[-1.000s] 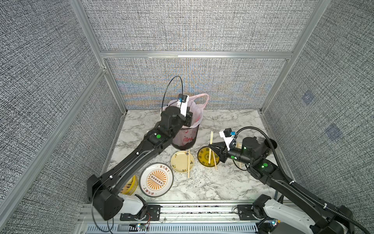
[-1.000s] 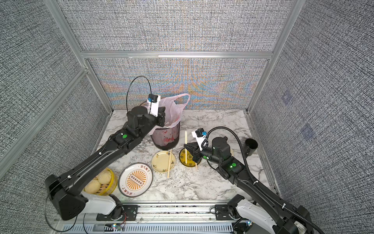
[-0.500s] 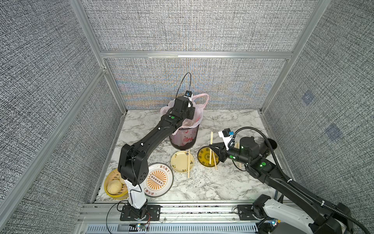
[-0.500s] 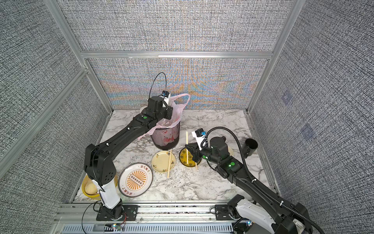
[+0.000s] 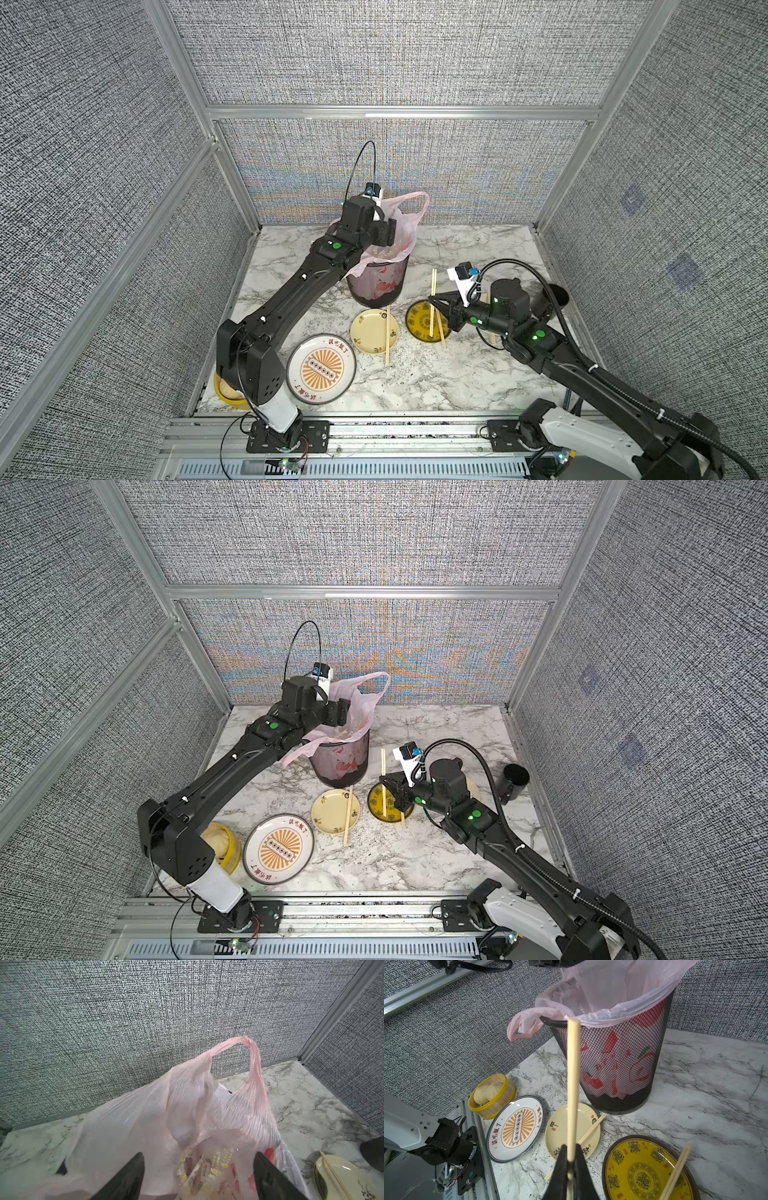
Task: Remove the packaging of disposable chopsticks
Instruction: Place the packet bag in the trash bin, then place the disposable chopsticks on the plate.
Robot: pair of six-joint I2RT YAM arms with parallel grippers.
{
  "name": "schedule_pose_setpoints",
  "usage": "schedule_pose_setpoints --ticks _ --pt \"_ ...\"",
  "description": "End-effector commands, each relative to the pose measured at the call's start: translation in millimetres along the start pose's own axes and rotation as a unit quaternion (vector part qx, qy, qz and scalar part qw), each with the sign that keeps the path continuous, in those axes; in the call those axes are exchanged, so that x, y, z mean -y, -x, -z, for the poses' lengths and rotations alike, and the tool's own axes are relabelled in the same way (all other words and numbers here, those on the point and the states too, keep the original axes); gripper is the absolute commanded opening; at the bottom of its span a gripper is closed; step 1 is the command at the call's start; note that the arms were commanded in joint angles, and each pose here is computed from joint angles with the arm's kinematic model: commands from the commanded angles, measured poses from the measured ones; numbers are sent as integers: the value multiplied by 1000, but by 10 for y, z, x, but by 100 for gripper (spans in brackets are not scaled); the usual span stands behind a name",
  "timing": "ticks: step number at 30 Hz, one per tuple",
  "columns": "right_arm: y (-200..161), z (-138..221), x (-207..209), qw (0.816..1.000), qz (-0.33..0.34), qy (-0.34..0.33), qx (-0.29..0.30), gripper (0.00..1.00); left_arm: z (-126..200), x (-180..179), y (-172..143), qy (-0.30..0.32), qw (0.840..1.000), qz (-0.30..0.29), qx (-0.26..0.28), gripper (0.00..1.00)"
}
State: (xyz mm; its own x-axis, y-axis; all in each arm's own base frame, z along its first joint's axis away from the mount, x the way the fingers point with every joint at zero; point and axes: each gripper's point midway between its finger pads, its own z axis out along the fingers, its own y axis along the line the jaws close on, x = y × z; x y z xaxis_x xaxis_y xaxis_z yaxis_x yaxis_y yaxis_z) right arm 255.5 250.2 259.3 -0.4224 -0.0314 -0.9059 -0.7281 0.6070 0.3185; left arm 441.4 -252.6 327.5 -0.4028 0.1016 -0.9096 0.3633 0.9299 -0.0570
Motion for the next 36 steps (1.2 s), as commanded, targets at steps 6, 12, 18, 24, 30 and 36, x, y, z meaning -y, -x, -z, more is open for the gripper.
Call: schedule_pose_setpoints --ticks 6,12,18,24,30,36 --pt "-43 -166 -69 999 -35 24 -26 0 501 -119 12 9 1000 24 4 93" --pt "-266 -450 -292 993 -74 38 -86 0 1138 -300 -244 14 998 41 52 100" --pt "-592 -719 -607 980 -111 36 -161 0 1478 -579 -857 58 993 101 31 100" --pt "-965 -850 -922 966 -145 30 -211 0 1688 -795 -1470 91 986 135 21 99" --pt "-1181 -1056 -1139 959 -132 -20 -251 0 1726 -822 -1918 86 983 164 -3 95" --pt "-1490 -1392 -1318 939 -105 -68 -321 0 1798 -1099 -2449 156 967 200 -25 73"
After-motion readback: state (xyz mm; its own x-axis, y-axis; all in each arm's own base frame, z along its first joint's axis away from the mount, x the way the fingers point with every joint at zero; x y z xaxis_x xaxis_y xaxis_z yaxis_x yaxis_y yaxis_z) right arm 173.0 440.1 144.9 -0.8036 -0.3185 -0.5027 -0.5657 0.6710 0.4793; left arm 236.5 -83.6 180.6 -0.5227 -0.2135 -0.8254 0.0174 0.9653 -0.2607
